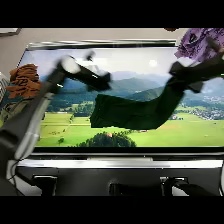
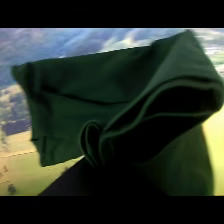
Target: Fold the clothes and pants, and hang the long-sleeved shirts on hangers.
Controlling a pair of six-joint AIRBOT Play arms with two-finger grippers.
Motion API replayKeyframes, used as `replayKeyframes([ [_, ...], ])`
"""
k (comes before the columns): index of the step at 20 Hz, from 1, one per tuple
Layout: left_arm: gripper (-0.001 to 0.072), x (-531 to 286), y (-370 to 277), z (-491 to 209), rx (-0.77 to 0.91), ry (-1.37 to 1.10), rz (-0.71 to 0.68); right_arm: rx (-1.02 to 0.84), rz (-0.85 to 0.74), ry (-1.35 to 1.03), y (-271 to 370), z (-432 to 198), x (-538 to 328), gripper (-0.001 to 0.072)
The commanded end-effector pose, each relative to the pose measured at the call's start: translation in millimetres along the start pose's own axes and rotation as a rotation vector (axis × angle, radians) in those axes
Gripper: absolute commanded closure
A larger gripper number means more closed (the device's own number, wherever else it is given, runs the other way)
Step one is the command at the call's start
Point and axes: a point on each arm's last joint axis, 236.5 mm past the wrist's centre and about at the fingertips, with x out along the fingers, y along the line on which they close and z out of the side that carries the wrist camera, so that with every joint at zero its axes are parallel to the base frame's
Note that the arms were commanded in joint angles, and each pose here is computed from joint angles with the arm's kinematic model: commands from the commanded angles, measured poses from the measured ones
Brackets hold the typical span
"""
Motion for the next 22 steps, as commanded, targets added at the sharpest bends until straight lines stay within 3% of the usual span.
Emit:
replayKeyframes([
  [1,0.0691,-125,73,31,-0.007,-0.173,0.206,-0.023,0.066,0.000,76,-30,46,0.0678],
  [6,0.0690,-218,105,49,-0.089,-0.360,0.228,-0.048,0.077,0.104,138,-94,146,0.0678],
  [11,0.0689,-235,121,53,-0.123,-0.394,0.245,-0.032,0.055,0.196,144,-130,215,0.0677],
  [22,0.0689,-235,121,53,-0.097,-0.390,0.250,0.018,0.145,0.074,162,-101,245,0.0677],
])
